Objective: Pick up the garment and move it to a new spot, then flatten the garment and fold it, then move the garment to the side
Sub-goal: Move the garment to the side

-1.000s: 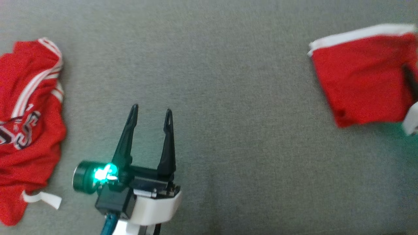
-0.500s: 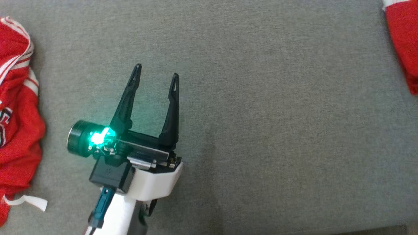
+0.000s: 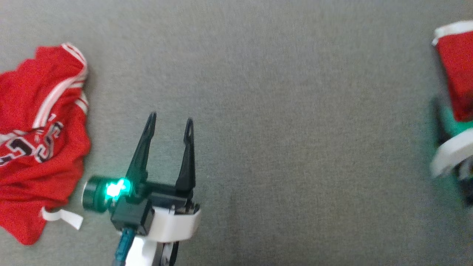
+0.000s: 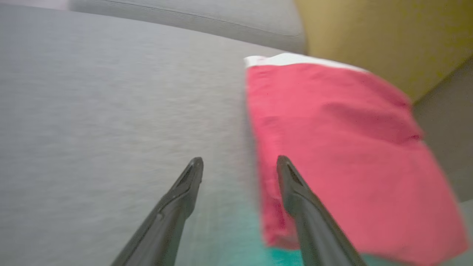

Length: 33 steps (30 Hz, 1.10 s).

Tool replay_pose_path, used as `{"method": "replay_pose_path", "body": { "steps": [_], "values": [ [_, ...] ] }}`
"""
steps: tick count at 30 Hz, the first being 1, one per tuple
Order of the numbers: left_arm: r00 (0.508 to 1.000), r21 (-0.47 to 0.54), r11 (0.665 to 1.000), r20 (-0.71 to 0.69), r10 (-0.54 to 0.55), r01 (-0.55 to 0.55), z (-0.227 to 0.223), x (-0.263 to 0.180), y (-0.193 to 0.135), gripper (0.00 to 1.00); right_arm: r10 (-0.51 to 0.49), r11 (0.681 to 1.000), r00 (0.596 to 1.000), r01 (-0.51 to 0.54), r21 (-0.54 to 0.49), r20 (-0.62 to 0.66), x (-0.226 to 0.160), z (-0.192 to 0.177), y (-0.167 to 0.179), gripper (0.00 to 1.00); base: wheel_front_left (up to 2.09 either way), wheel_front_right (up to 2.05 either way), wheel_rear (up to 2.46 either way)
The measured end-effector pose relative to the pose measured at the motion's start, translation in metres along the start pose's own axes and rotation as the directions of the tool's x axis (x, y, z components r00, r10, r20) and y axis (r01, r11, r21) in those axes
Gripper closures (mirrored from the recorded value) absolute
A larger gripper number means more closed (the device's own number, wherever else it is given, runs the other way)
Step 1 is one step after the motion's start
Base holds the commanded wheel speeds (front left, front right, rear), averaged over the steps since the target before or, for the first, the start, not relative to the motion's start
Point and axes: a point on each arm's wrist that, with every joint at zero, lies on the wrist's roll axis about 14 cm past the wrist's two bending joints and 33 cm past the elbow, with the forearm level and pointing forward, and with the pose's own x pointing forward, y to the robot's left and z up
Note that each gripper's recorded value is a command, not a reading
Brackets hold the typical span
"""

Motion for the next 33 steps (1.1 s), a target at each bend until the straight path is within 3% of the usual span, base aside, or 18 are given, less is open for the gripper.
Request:
{"method": "replay_pose_path", "body": {
  "steps": [3,7,11,13,17,19,24,33],
  "values": [
    [0.998,0.036,0.998,-0.005,0.056,-0.055,0.006,-0.020,0.008,0.00,0.106,0.990,0.992,-0.112,0.089,0.070,-0.023,0.004,0.056,0.00,0.00,0.00,0.00],
    [0.991,0.015,0.991,0.000,0.131,-0.131,0.017,-0.046,0.018,0.00,0.200,0.948,0.961,-0.239,0.211,0.189,-0.058,0.010,0.117,0.00,0.00,0.00,0.00],
    [0.982,0.014,0.982,-0.008,0.190,-0.190,0.020,-0.074,0.030,0.00,0.259,0.912,0.931,-0.323,0.251,0.257,-0.088,0.015,0.164,0.00,0.00,0.00,0.00],
    [0.976,0.025,0.975,-0.008,0.219,-0.219,0.021,-0.088,0.038,0.00,0.261,0.897,0.908,-0.353,0.264,0.327,-0.102,0.035,0.177,0.00,0.00,0.00,0.00],
    [0.969,0.036,0.968,0.027,0.247,-0.248,0.032,-0.107,0.046,0.00,0.219,0.901,0.839,-0.369,0.227,0.498,-0.134,0.085,0.177,0.00,0.00,0.00,0.00],
    [0.967,0.037,0.966,0.046,0.252,-0.254,0.038,-0.117,0.048,0.00,0.170,0.907,0.822,-0.346,0.239,0.543,-0.151,0.093,0.165,0.00,0.00,0.00,0.00],
    [0.961,0.059,0.960,0.068,0.268,-0.272,0.044,-0.141,0.052,0.00,0.140,0.925,0.838,-0.301,0.232,0.528,-0.183,0.068,0.156,0.00,0.00,0.00,0.00],
    [0.971,0.073,0.969,0.064,0.230,-0.235,0.043,-0.143,0.046,0.00,0.131,0.936,0.838,-0.281,0.213,0.530,-0.192,0.065,0.153,0.00,0.00,0.00,0.00]
  ]
}}
